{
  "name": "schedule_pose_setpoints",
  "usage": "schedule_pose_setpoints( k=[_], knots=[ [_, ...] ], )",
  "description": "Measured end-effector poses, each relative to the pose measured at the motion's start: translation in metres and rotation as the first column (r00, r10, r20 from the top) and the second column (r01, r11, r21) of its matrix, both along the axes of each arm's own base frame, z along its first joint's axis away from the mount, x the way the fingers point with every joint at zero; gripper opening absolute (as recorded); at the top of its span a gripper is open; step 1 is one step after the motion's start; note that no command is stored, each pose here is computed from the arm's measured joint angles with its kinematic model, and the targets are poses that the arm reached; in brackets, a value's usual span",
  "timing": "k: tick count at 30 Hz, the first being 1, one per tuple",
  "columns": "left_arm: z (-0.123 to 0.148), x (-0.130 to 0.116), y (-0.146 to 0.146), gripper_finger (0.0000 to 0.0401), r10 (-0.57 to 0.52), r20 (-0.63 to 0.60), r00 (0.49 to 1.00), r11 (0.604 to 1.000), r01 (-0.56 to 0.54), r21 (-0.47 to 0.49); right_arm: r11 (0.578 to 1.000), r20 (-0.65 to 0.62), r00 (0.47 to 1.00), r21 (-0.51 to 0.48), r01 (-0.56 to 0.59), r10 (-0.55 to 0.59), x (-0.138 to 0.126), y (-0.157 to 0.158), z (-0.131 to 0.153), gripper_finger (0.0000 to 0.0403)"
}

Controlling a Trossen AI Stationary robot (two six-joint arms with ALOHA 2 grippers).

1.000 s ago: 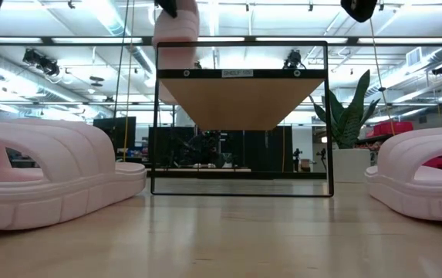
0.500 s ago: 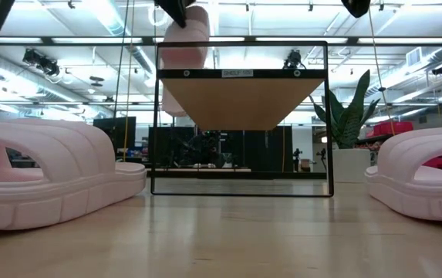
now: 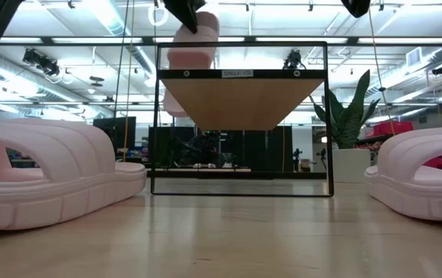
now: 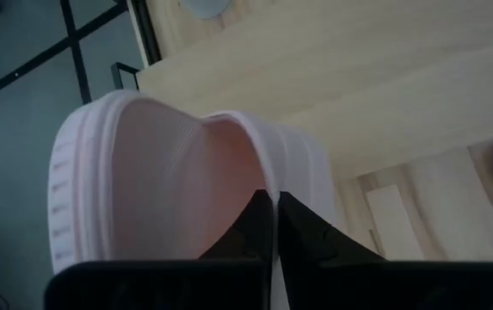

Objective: Pick and place slides into the shelf
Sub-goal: Put the pink slide on the shelf

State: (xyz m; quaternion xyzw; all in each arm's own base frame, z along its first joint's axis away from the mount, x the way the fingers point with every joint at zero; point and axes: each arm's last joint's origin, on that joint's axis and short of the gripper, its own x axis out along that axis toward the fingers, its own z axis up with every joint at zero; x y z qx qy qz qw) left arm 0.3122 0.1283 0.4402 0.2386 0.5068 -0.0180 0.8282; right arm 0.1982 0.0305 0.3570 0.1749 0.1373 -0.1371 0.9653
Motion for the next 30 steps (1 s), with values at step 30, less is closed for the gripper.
schedule_pose_setpoints(
  k=[30],
  knots=[
    [-0.007, 0.021, -0.002, 0.0008, -0.312, -0.080, 0.947, 0.921, 0.322, 0.220, 0.999, -0.009, 1.000, -0.032, -0.010, 0.010, 0.000, 0.000, 0.000, 0.0105]
  ],
)
